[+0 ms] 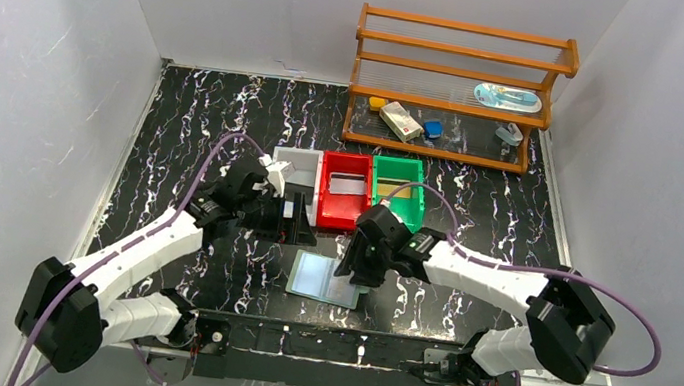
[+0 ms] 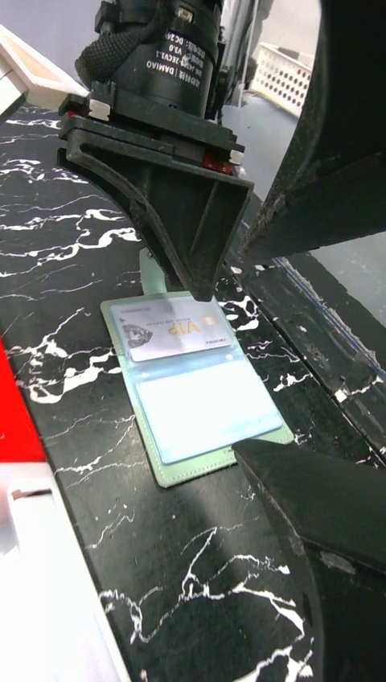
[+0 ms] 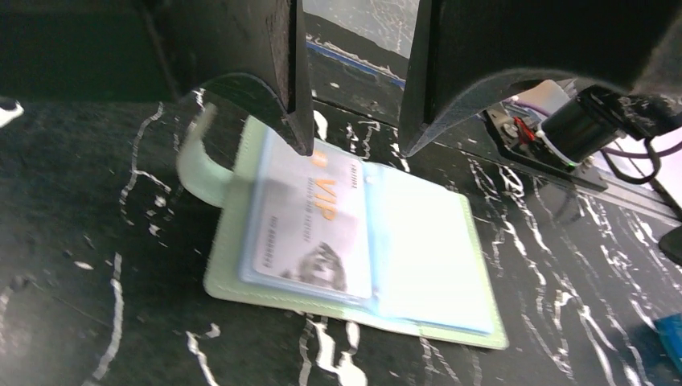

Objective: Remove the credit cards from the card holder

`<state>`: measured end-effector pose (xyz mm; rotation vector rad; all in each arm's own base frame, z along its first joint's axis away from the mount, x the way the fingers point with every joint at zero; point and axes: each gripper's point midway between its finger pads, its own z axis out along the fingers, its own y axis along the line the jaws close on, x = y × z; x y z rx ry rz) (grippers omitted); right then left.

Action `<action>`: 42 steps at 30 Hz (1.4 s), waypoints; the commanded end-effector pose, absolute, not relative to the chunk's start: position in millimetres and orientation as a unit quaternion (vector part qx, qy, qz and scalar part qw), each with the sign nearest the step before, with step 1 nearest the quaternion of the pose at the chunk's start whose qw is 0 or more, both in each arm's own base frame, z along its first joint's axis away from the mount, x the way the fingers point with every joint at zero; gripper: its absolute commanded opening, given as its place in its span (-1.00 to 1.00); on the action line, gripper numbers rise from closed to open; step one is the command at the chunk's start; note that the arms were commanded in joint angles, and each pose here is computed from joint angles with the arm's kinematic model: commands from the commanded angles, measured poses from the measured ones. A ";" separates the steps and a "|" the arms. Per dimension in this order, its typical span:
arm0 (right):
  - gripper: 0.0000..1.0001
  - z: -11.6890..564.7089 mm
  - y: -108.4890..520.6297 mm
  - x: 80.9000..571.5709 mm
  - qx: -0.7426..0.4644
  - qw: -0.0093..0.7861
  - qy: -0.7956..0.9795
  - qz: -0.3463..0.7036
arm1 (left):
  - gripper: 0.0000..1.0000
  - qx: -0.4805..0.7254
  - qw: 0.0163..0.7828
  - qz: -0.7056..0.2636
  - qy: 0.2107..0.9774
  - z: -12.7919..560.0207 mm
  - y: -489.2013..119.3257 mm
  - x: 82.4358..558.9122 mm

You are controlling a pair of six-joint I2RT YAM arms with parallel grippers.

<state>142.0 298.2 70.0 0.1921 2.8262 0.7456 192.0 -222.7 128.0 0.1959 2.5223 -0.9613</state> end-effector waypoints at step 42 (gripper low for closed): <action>-0.33 -10.6 248.3 110.2 0.159 0.072 0.962 0.209 | -0.25 0.050 0.035 -0.391 0.918 35.5 -288.3 143.8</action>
